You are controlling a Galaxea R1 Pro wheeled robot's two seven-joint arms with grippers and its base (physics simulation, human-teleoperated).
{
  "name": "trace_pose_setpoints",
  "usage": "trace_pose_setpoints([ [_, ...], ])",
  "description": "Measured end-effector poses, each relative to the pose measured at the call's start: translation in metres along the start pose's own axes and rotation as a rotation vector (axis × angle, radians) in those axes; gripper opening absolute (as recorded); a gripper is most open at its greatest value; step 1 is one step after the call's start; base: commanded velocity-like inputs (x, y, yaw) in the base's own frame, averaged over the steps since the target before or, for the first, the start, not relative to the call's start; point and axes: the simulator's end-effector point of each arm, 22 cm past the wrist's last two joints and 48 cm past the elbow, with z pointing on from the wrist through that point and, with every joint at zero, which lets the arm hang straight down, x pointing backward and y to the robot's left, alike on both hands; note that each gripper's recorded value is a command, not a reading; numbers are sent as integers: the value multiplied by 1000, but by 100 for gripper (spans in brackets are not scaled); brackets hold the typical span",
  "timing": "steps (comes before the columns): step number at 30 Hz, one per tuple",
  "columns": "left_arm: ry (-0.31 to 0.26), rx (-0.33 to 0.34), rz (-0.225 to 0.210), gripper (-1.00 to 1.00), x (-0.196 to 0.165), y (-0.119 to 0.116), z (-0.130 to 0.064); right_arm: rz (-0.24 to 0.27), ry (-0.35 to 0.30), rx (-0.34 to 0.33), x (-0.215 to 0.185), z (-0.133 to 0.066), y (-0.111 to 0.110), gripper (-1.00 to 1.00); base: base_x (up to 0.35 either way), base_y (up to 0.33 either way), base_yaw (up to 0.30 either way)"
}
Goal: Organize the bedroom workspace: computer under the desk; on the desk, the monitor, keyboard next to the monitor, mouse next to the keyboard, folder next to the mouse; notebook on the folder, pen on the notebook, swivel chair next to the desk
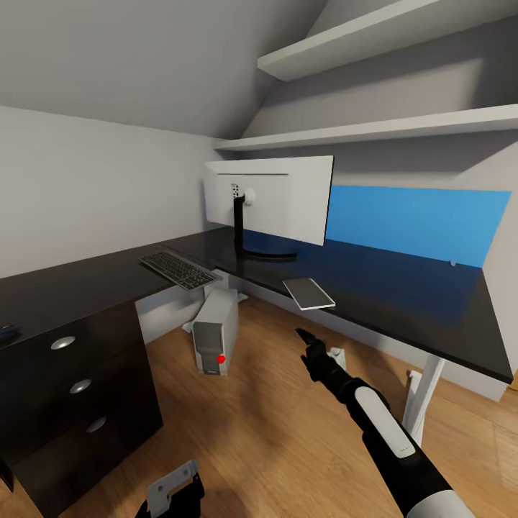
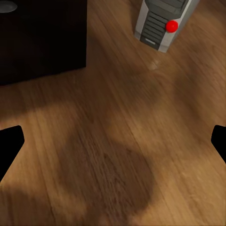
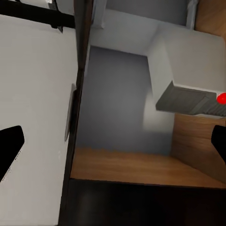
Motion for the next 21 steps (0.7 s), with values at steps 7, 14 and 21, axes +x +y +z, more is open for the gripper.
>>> trace_pose_setpoints([
  [7,3,-1,5,100,2,1,1,6,-71,-20,-14,0,5,100,0,0,0],
  [14,5,3,5,100,3,0,1,7,-79,-20,-16,0,5,100,0,0,0],
  [21,19,-7,24,100,12,3,4,42,-77,-27,-17,0,7,100,0,0,0],
])
